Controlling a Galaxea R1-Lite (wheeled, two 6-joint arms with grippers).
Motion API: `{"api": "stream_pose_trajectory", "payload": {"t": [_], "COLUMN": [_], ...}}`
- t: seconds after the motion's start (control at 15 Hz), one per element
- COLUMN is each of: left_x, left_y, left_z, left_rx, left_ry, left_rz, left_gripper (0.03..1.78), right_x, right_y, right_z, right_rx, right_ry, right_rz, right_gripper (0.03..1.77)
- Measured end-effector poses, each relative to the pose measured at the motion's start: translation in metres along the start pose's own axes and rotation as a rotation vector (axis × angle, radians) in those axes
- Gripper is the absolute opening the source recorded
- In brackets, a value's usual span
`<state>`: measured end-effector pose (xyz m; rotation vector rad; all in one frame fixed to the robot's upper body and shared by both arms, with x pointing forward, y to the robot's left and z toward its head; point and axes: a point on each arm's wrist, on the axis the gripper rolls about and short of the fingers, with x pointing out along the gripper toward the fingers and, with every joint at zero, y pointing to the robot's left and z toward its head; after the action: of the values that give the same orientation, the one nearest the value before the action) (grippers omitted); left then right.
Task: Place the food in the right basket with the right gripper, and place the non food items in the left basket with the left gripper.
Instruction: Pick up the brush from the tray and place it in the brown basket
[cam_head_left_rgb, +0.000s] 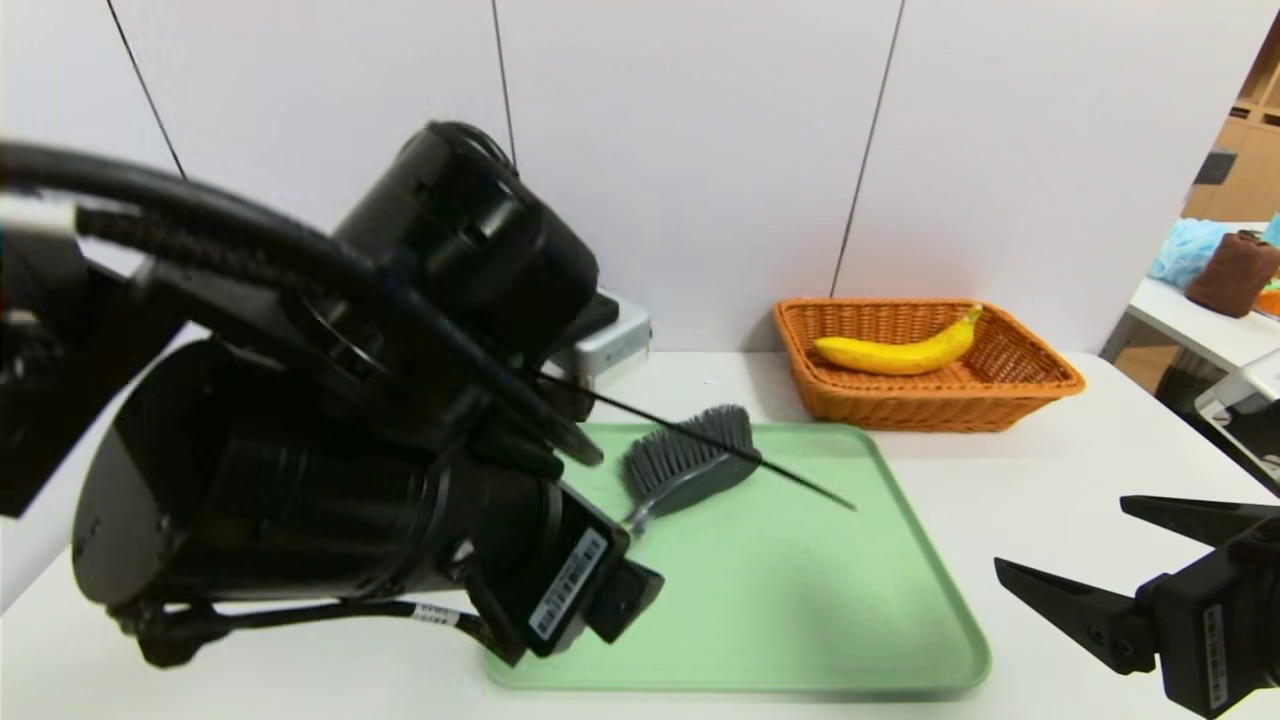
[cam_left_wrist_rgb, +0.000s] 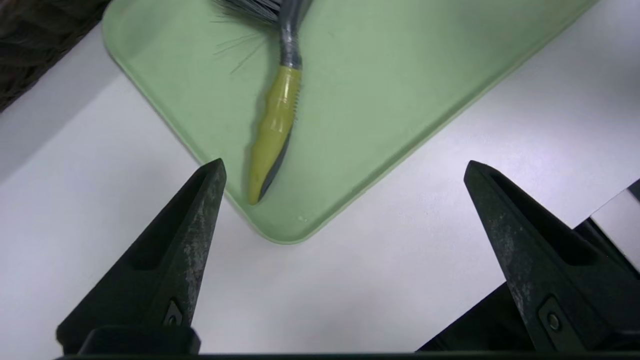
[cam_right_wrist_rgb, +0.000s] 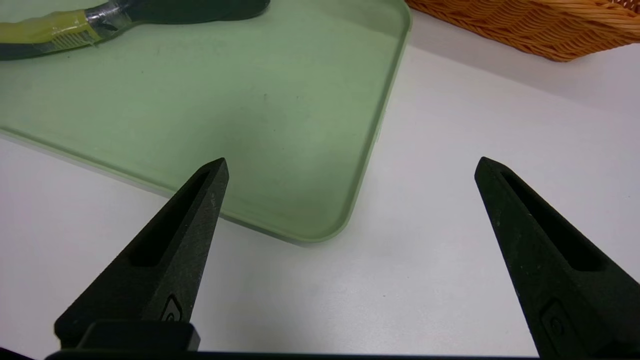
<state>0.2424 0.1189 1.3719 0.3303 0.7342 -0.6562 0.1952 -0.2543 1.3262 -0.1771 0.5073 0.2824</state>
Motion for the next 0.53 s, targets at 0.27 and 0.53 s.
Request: {"api": "stream_pose_trajectory", "payload": {"t": [0.27,0.53], "left_x": [0.022,0.046], "left_y": [-0.009,-0.014], "left_z": [-0.011,-0.005], "left_rx": [0.105,0.142], "left_ry": [-0.018,0.005], "left_rz": [-0.018,-0.024], "left_gripper": [1.69,1.69], "right_x": [-0.002,-0.003], "right_y": [-0.001,-0.001], "right_z": [0.001,0.0], "right_rx": [-0.002,-0.001], "right_ry": [-0.008,-0.012], "right_rz": [0.001,0.002], "right_gripper": [1.7,1.7]}}
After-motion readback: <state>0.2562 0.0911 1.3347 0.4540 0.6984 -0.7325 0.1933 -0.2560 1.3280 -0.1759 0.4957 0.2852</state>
